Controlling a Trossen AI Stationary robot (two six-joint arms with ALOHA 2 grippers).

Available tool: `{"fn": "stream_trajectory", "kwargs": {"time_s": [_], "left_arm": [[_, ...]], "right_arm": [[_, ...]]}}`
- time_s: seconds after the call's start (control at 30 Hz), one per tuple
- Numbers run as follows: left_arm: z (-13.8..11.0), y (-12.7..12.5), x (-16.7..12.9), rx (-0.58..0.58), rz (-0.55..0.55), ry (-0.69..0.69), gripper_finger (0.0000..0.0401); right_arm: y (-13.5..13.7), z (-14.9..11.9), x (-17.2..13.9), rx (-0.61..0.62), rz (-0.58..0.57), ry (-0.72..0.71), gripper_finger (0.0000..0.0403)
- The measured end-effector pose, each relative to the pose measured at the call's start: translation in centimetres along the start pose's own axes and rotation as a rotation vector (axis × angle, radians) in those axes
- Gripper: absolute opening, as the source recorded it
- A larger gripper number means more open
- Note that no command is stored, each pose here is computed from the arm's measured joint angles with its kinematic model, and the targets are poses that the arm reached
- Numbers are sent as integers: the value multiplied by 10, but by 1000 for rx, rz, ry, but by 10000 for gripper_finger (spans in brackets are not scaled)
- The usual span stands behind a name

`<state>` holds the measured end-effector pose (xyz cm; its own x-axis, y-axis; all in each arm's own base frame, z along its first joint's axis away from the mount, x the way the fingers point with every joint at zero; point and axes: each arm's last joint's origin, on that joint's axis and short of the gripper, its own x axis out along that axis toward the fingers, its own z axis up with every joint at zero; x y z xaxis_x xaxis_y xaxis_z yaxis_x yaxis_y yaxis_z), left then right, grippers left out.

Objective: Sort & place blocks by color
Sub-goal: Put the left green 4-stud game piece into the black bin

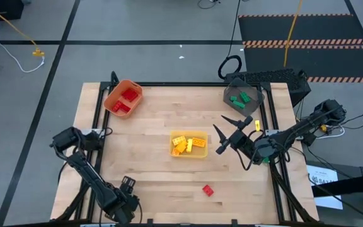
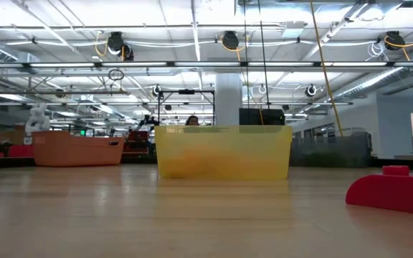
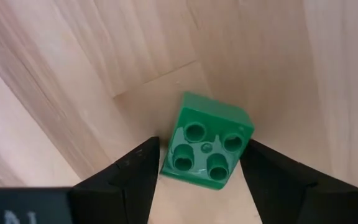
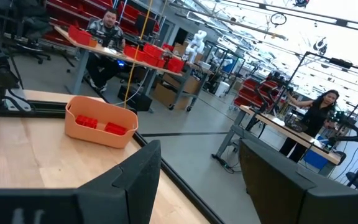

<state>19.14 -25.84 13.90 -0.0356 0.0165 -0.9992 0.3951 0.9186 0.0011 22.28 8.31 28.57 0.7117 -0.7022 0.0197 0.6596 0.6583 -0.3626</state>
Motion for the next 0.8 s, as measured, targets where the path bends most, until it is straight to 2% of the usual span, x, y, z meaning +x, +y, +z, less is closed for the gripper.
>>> {"fn": "stream_trajectory", "kwargs": {"time_s": [0.07,0.2,0.23,0.43,0.53,0.67,0.73,0.8], "left_arm": [[1,2,0,-17,-4,0,209],[4,8,-2,-80,-19,-2,144],[6,11,-2,-108,-23,1,141],[16,33,-4,-242,-37,-4,142],[21,48,-9,-303,-4,-47,142],[22,70,-33,-377,-4,-132,142],[21,81,-47,-398,9,-191,142],[20,95,-64,-398,41,-281,142]], "right_arm": [[0,0,0,0,0,0,210],[0,0,0,0,0,0,210],[0,0,0,0,0,0,210],[0,-1,0,-9,2,2,210],[1,-2,0,-27,5,8,210],[2,-3,0,-24,8,14,210],[4,-5,0,7,53,6,210],[8,-7,-1,22,173,-12,210]]}}
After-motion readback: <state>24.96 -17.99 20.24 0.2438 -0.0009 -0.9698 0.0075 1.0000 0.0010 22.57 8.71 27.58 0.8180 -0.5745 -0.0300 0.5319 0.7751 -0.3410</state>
